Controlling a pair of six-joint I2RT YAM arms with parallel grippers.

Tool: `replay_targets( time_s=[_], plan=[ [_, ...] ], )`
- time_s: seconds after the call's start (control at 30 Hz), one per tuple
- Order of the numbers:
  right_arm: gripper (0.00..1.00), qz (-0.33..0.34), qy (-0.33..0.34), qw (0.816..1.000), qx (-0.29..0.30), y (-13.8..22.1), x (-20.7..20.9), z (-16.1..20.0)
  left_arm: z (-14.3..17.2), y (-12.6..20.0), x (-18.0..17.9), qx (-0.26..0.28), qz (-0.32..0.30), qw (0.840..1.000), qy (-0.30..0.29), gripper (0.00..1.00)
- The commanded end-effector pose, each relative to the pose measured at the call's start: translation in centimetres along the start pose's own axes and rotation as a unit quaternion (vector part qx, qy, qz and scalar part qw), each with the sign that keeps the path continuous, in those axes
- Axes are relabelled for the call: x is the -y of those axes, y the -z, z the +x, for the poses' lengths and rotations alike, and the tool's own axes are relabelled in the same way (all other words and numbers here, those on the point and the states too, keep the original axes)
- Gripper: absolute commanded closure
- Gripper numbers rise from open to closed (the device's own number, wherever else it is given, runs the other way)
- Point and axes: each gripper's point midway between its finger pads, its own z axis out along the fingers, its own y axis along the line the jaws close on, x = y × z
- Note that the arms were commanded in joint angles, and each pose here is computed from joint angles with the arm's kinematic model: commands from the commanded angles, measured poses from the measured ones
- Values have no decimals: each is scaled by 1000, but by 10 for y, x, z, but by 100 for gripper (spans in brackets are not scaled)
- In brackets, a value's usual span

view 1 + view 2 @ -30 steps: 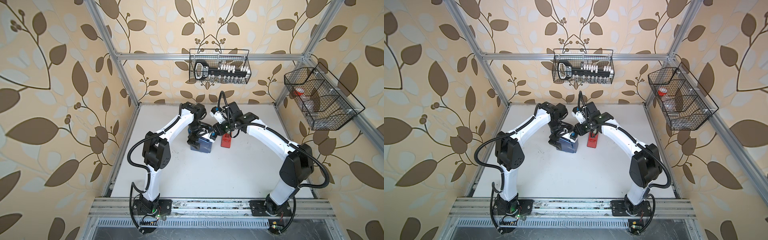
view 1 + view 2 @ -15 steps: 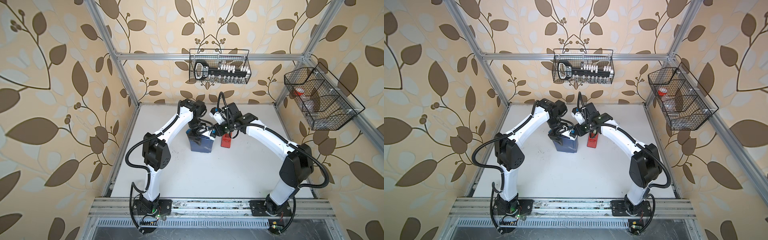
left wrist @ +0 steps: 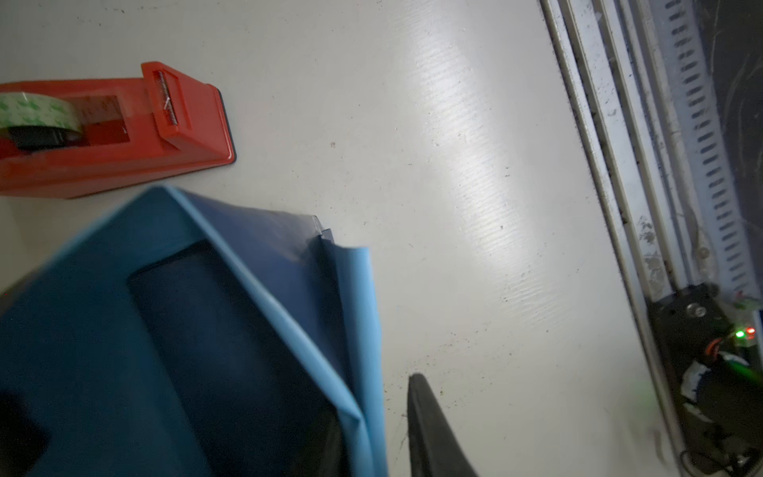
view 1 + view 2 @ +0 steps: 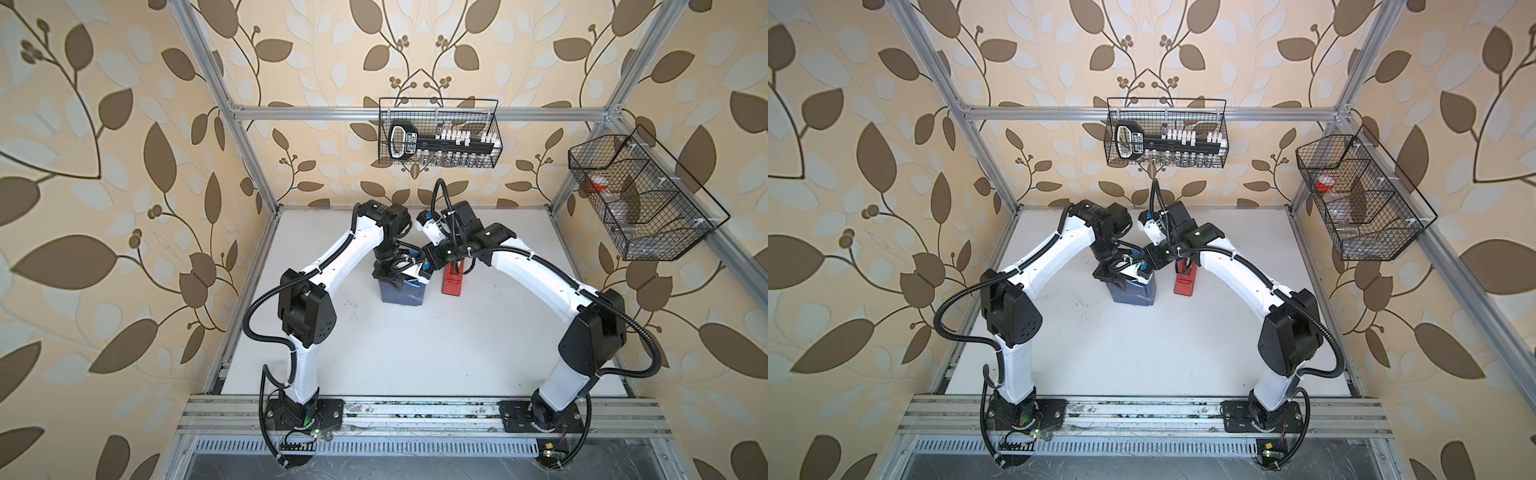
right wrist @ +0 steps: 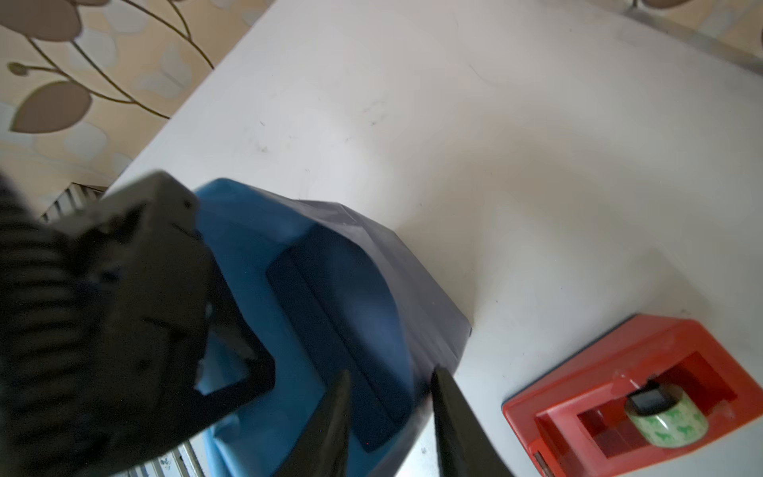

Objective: Wrap a gift box in wrapping paper
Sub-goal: Smooth out the wrapping paper on the gift box.

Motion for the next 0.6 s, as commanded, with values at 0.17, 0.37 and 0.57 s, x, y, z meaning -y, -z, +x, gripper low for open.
replay_targets(
  time_s=[0.17,0.37,0.57],
  plan=[
    [69,-84,4,995,57,21,-33,-41,-7,18,13,-3,-22,1000,-18,100],
    [89,-120,14,993,-1,2,-57,-28,-5,20,10,-7,-54,998,-37,100],
    [100,-91,3,993,-75,-24,-41,6,-7,24,7,-3,-76,996,-44,100]
  ],
)
